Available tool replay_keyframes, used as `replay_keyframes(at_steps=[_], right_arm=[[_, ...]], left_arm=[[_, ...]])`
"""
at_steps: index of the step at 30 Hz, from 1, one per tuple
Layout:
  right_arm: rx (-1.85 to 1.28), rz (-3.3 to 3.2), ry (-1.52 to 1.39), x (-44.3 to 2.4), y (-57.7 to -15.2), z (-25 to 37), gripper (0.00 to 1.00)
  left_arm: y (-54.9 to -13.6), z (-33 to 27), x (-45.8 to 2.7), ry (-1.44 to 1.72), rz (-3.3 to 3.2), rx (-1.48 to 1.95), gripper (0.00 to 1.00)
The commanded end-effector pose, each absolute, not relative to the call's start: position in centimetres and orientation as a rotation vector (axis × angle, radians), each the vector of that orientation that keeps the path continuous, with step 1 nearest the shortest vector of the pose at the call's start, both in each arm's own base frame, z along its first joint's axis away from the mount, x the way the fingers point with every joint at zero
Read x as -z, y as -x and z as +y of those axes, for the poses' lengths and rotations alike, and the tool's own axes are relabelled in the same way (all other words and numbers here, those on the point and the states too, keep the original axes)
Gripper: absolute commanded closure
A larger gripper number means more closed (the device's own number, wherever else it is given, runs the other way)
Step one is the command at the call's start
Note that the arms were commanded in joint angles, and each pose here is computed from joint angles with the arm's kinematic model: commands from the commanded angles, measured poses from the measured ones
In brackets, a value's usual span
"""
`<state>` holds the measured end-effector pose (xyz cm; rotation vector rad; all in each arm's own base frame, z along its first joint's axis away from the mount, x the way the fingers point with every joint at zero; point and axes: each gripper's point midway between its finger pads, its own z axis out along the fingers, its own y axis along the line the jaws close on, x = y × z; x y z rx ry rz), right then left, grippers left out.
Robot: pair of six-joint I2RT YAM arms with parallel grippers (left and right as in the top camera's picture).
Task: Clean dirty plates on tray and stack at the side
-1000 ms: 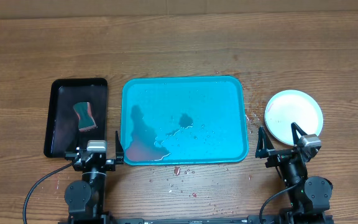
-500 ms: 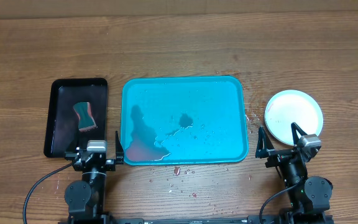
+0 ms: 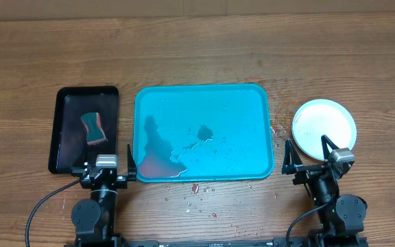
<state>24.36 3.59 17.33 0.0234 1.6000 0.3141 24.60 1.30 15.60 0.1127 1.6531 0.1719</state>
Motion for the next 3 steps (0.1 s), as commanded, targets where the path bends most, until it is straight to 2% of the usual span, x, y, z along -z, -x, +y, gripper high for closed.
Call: replay_keyframes(at_steps=[1, 3], right_arm=[[-0.295, 1.597, -0.02, -17.12, -24.41, 3.41, 0.0], [-0.295, 1.597, -0.02, -17.11, -24.41, 3.41, 0.0]], left_arm=[[-24.59, 1.1, -15.6, -0.11, 1.646, -0.158, 0.0], [-24.59, 1.1, -15.6, -0.11, 1.646, -0.158, 0.0]])
